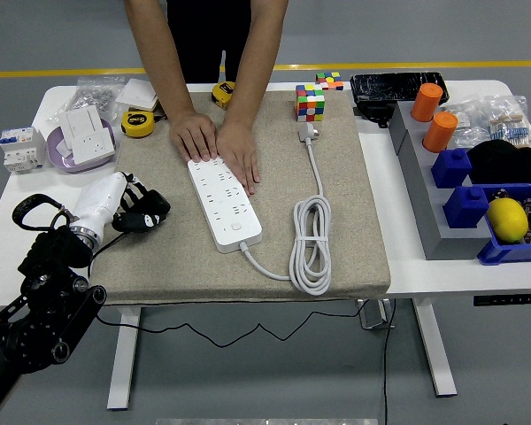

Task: Pick up the plug,place it near the board,insert it into the board,press the button

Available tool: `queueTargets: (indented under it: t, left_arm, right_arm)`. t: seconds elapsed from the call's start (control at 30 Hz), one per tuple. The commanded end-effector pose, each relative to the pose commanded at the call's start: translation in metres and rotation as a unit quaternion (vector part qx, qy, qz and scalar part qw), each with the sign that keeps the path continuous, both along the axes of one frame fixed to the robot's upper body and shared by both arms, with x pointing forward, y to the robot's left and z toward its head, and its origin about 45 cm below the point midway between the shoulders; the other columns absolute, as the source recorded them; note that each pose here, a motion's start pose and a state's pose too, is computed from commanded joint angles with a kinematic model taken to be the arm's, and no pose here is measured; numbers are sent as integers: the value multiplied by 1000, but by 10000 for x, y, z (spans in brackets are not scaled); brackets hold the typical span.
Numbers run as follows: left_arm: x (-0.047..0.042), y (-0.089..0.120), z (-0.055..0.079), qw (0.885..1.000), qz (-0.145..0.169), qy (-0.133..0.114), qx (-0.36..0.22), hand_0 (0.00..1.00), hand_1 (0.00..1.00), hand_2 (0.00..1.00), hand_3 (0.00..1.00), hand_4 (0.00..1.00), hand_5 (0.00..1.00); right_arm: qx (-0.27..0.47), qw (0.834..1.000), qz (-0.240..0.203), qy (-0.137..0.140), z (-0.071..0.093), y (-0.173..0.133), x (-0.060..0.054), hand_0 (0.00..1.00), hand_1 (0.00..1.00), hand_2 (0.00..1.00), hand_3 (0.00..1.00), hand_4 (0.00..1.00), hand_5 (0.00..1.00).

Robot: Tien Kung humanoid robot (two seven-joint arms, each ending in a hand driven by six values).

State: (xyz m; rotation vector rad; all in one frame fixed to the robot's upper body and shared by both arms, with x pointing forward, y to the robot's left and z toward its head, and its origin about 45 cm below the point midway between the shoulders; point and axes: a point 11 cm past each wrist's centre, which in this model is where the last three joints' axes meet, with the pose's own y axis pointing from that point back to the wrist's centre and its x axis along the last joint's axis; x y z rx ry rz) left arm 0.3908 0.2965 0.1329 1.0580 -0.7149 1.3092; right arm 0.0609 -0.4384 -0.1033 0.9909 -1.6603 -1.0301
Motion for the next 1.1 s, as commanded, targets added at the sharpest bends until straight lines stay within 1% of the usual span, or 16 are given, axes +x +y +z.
queueTargets:
  t: [0.13, 0.3, 0.47, 0.57, 0.73, 0.83, 0.93, 1.1]
  left_arm:
    - [5, -45, 43, 1000, -12, -4, -1, 376, 371, 428, 488, 657, 133]
    - [58, -132, 173, 999, -35, -15, 8, 376, 371, 428, 488, 657, 133]
    - [164, -251, 403, 997, -67, -39, 23, 376, 372, 427, 486, 660, 136]
    - [214, -320, 493, 995, -86, -48, 34, 377, 374, 426, 486, 659, 136]
    - [337, -503, 676, 986, -138, -66, 71, 378, 375, 425, 484, 659, 135]
    - [381, -623, 734, 979, -166, -71, 92, 378, 375, 425, 484, 659, 135]
    - [410, -745, 762, 973, -191, -74, 111, 380, 376, 425, 483, 661, 135]
    - [423, -829, 732, 968, -206, -70, 124, 380, 376, 425, 483, 661, 135]
  right_arm:
    - [0, 1000, 0, 0, 0, 0, -2, 787, 705, 700, 709, 998, 889]
    - [-1, 1000, 0, 2, 1, -7, -13, 787, 705, 700, 709, 998, 889]
    - [-1, 1000, 1, 1, 4, -8, 5, 788, 705, 700, 708, 998, 889]
    - [-1, 1000, 1, 0, 6, -10, 13, 788, 705, 700, 708, 998, 890]
    - [-3, 1000, 1, -1, 17, -31, 34, 788, 705, 699, 709, 998, 890]
    - [-4, 1000, 1, -2, 22, -39, 48, 788, 705, 699, 709, 998, 890]
    - [-4, 1000, 2, -3, 25, -43, 61, 788, 704, 699, 707, 998, 889]
    - [-4, 1000, 3, -4, 29, -43, 77, 788, 704, 699, 707, 998, 889]
